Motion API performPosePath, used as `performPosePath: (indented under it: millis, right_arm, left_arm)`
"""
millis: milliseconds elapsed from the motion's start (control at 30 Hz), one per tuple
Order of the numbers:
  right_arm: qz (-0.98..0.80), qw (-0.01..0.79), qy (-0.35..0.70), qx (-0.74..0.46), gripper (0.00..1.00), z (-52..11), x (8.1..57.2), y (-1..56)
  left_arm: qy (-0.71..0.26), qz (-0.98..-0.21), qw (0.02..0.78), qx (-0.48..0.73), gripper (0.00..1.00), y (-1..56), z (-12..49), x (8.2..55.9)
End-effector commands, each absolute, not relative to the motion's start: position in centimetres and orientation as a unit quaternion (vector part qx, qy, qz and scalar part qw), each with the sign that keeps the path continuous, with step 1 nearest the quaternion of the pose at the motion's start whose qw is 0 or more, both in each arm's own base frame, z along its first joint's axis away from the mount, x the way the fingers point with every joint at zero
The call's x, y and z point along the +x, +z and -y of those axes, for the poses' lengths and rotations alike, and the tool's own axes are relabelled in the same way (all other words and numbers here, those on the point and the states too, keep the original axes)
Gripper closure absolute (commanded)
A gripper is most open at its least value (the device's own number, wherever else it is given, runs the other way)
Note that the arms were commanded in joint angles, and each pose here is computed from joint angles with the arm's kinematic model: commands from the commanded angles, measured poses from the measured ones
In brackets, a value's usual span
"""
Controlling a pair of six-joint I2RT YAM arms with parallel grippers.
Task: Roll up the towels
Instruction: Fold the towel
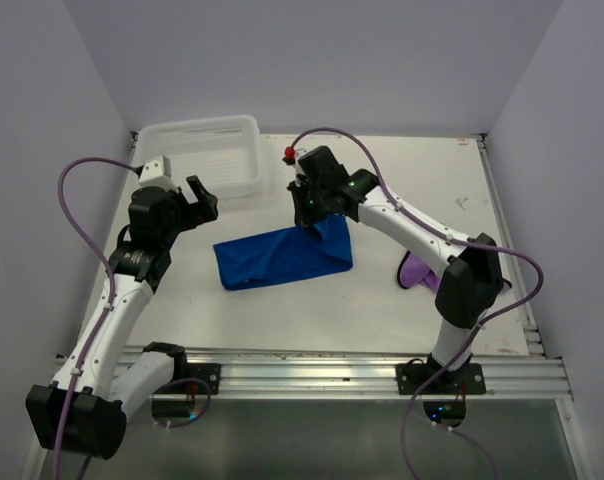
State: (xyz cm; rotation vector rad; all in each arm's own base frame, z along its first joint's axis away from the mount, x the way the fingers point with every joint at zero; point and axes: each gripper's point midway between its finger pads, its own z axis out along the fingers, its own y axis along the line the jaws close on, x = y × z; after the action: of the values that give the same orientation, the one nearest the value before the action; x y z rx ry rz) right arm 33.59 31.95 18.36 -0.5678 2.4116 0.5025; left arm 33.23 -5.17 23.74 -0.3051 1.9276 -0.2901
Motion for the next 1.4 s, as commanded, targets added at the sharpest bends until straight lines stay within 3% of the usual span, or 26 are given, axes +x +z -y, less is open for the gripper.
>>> performPosePath:
  millis: [0, 1367]
  right_arm:
    - [-0.898, 0.293, 0.202, -0.258, 1.0, -34.0, 32.3, 19.2]
    - [-0.875, 0.244, 0.268, -0.32, 1.0, -45.8, 27.2, 15.9]
  left_arm:
    - [-0.12, -0.803, 0.572, -0.119, 0.0, 24.7, 5.1, 33.4]
    - [-0.126, -0.8, 0.576, -0.116, 0.0, 25.0, 5.3, 33.1]
